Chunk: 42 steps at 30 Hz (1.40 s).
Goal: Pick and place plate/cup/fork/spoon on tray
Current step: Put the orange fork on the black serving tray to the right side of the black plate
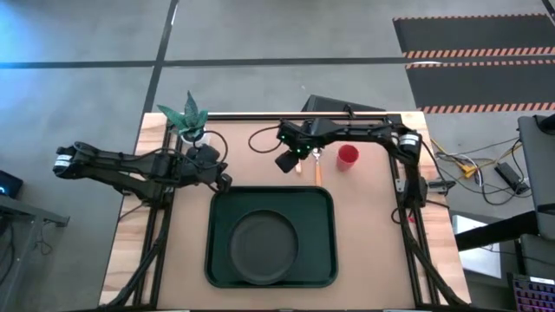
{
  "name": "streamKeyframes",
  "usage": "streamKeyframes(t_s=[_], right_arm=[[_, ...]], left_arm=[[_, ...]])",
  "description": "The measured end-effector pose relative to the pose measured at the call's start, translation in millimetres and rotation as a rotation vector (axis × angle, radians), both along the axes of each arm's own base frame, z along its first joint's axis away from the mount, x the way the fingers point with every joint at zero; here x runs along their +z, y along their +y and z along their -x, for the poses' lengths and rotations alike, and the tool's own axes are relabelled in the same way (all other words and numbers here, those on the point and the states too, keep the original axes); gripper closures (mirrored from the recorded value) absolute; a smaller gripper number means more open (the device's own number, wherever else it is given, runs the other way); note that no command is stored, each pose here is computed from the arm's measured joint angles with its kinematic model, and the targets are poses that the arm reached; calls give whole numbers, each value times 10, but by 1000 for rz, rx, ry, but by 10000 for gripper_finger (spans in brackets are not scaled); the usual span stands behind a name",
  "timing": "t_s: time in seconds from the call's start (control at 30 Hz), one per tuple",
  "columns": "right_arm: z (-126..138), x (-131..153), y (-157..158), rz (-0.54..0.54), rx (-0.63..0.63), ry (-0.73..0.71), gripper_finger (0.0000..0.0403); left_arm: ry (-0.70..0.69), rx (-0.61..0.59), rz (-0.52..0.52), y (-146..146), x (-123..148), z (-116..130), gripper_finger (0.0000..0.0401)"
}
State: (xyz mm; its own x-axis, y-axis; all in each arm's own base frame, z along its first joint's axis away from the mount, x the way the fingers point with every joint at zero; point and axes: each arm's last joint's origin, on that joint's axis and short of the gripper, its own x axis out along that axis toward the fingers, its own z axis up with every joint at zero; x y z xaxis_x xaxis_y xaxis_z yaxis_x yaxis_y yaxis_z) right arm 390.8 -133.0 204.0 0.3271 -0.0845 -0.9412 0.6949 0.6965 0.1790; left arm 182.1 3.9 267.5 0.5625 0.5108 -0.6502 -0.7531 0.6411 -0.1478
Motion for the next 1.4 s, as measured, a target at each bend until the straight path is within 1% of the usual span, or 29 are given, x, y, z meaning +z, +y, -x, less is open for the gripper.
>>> streamKeyframes(t_s=[0.13,0.33,0.57,0.7,0.77,0.9,1.13,1.4], right_arm=[[15,-132,1,-37,-74,70,248],[15,-214,-43,11,-183,106,227],[11,-252,-72,56,-257,116,225],[-26,-242,-95,79,-299,70,225],[-53,-233,-105,86,-301,40,225],[-29,-252,-108,105,-318,61,225],[25,-335,-104,71,-410,78,225],[62,-429,-88,47,-460,79,225]], left_arm=[[4,-25,-21,1,27,25,401],[6,-76,-58,5,78,93,401],[-20,-111,-88,10,157,189,401],[-37,-114,-92,13,184,232,401],[-42,-118,-96,15,194,256,401],[-46,-127,-105,17,212,284,401],[-52,-129,-109,18,222,304,401],[-35,-142,-122,18,215,301,401]])
